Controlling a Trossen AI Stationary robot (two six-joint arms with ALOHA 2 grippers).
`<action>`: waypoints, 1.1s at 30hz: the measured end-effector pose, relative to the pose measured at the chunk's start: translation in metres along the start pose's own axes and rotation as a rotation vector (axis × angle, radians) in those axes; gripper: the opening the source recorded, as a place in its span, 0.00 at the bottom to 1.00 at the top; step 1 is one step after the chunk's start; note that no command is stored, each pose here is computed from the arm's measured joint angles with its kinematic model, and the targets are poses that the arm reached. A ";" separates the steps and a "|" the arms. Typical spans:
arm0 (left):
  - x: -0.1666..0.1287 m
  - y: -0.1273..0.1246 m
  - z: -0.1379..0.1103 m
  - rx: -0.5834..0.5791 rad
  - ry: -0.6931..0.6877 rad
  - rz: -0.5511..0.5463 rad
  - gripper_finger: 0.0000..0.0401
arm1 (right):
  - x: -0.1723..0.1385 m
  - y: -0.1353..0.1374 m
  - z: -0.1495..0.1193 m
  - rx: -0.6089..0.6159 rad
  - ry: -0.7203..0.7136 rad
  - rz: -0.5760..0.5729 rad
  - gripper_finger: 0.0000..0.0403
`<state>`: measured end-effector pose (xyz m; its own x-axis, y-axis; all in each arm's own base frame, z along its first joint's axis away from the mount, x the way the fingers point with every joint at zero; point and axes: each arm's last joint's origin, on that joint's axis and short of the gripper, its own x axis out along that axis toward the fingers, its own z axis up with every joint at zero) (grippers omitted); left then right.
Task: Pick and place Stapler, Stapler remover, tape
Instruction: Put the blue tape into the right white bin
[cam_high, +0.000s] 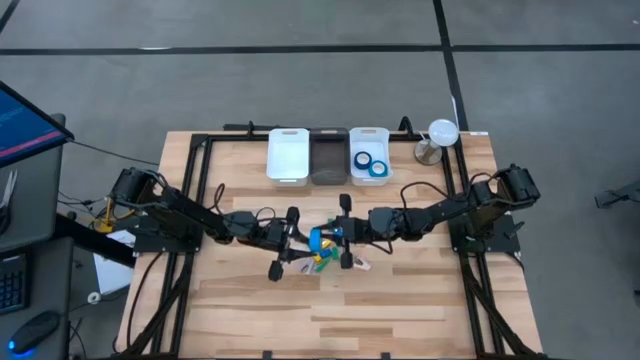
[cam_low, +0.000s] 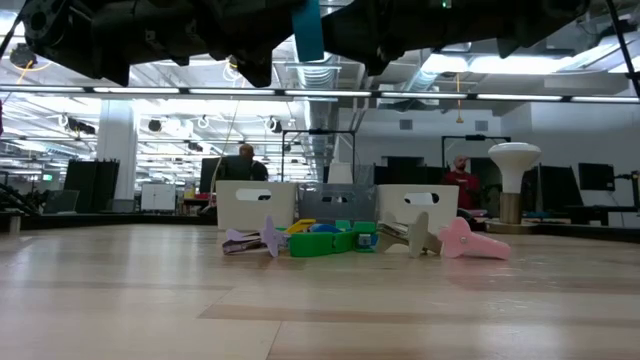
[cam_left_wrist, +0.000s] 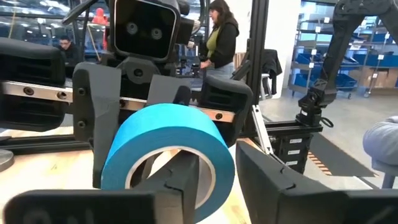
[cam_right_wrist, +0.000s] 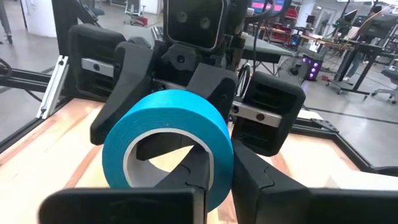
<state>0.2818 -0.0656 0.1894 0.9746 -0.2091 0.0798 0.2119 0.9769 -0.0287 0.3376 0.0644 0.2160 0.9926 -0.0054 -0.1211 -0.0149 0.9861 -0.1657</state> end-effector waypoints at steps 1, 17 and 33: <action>0.000 0.000 0.000 0.000 0.000 0.004 0.27 | 0.000 0.000 0.000 0.000 0.000 0.000 0.07; -0.005 0.003 -0.002 0.053 0.016 0.038 0.51 | -0.001 -0.002 -0.001 -0.004 0.033 -0.003 0.07; -0.078 0.010 0.012 0.012 -0.078 0.075 0.50 | -0.021 -0.016 0.017 0.010 0.090 -0.041 0.08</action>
<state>0.2070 -0.0390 0.1950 0.9791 -0.1311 0.1553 0.1367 0.9903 -0.0258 0.3193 0.0517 0.2375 0.9776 -0.0600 -0.2018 0.0270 0.9863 -0.1626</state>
